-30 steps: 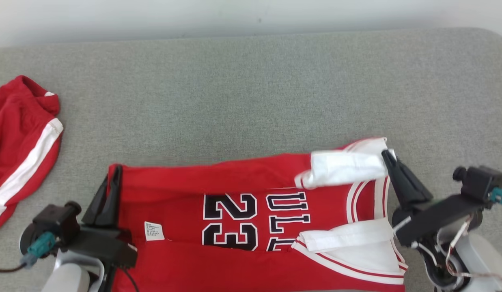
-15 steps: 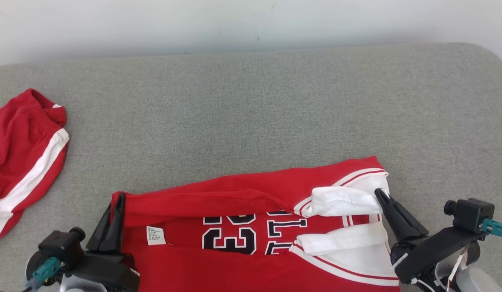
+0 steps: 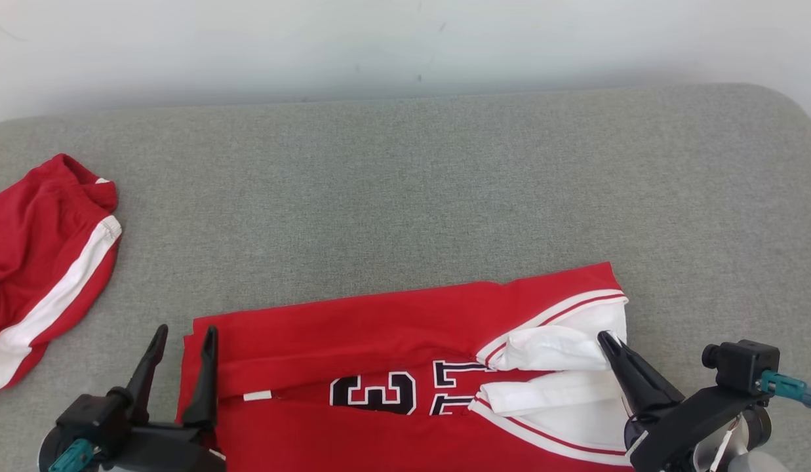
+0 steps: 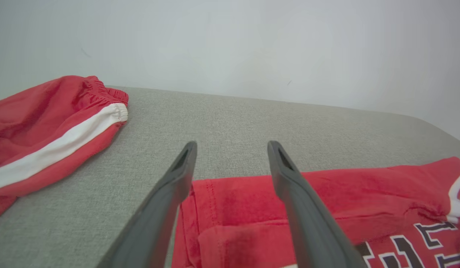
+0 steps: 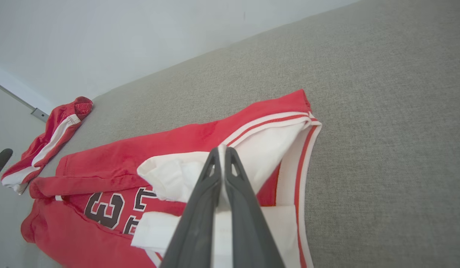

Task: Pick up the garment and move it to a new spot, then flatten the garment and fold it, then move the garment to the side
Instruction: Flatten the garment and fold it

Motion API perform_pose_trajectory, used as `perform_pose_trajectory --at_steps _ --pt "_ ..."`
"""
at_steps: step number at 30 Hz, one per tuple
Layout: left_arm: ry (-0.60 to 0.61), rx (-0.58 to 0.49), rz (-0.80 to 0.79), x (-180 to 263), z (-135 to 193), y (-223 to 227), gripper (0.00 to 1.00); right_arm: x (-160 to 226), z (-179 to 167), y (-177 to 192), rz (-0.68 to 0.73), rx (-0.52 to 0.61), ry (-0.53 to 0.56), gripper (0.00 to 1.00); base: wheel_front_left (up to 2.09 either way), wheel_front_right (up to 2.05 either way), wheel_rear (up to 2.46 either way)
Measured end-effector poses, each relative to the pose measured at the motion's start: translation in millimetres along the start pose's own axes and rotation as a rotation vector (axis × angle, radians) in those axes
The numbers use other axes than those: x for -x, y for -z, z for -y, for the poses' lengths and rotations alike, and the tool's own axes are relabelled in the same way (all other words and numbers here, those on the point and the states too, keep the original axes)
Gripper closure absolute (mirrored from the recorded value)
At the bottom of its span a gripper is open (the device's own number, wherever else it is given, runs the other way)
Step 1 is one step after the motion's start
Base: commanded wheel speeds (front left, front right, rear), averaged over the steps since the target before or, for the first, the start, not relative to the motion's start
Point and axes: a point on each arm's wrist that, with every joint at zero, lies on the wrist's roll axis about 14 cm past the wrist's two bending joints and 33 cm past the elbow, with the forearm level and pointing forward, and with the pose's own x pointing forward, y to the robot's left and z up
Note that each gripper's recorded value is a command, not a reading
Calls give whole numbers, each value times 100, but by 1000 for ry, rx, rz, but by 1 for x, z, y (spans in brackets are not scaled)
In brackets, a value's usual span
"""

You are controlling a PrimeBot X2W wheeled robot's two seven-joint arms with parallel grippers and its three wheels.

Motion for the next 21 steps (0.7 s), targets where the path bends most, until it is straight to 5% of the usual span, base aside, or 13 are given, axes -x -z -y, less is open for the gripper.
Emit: perform_pose_trajectory --at_steps 14,16,17,18,21 --pt "-91 -5 68 29 -15 -22 0 5 3 25 -82 56 8 98 0 0 0" --pt "-99 -2 69 31 -16 -22 0 5 4 27 -87 57 12 22 0 0 0" --pt "-102 -2 67 33 -16 -21 0 5 5 28 -91 53 17 22 0 0 0" --pt "-105 -2 67 34 -17 -22 0 6 7 30 -94 49 25 0 0 0 0" --pt "-107 -3 73 36 -17 -23 0 6 8 24 -56 31 37 0 0 0 0"
